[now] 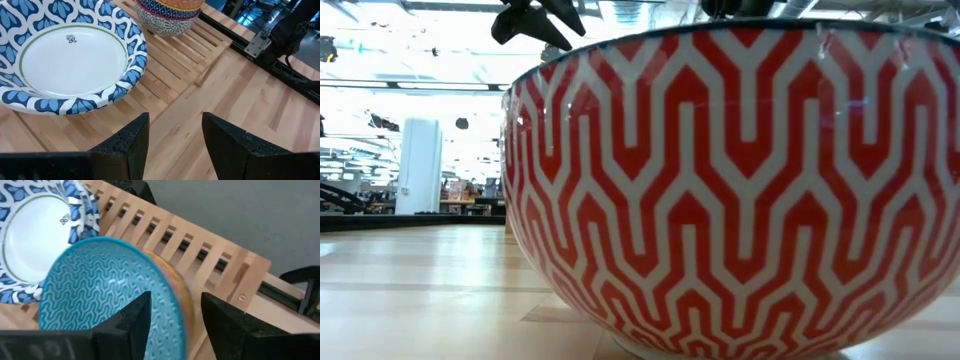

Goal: Place and stack bowls onto a shelf
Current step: Stack the small light blue bowl on top of the small yellow bowl

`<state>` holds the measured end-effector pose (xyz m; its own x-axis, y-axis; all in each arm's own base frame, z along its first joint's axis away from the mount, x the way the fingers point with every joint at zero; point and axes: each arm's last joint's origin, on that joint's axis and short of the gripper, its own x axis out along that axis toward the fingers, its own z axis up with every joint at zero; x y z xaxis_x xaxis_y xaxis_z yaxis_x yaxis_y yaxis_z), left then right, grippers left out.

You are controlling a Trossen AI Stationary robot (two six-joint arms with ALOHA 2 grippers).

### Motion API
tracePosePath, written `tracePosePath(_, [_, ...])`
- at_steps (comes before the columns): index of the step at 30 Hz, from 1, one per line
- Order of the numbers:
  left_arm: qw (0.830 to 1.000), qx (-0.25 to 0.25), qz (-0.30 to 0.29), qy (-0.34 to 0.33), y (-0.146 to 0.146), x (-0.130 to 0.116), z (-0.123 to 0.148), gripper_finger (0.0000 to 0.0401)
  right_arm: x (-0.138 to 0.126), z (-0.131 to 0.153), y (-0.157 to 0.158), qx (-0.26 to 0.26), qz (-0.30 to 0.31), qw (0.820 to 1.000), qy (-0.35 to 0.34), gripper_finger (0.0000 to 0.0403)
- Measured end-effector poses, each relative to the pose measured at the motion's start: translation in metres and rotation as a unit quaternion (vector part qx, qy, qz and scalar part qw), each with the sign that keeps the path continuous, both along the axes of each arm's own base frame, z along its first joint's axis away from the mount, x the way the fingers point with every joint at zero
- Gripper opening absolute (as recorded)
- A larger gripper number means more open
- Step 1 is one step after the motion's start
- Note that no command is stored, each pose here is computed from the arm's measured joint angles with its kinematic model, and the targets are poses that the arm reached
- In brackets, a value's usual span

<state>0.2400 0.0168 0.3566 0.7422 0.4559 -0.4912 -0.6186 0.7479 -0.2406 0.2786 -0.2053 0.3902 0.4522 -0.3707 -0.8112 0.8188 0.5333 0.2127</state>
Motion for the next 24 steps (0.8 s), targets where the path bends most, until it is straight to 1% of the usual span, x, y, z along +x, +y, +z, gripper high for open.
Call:
tracePosePath(6, [1.000,-0.007,-0.006,-0.004,-0.005,0.000,0.000,0.0167,0.002,0.003,0.001,-0.030,0.001,1.000,0.004,0.0188])
tracePosePath(14, [1.000,-0.008,-0.007,-0.009,-0.014,0.000,0.000,0.0167,-0.020,0.024,0.004,-0.054,-0.013,0.998,-0.021,0.0191])
tracePosePath(19, [1.000,-0.009,-0.001,-0.010,-0.017,0.000,0.000,0.0167,-0.029,0.025,0.008,-0.041,-0.017,0.999,-0.002,0.0186])
tracePosePath(24, [1.000,-0.008,0.005,-0.013,-0.018,-0.001,0.000,0.0167,-0.030,0.011,0.004,-0.028,-0.017,0.999,0.026,0.0179])
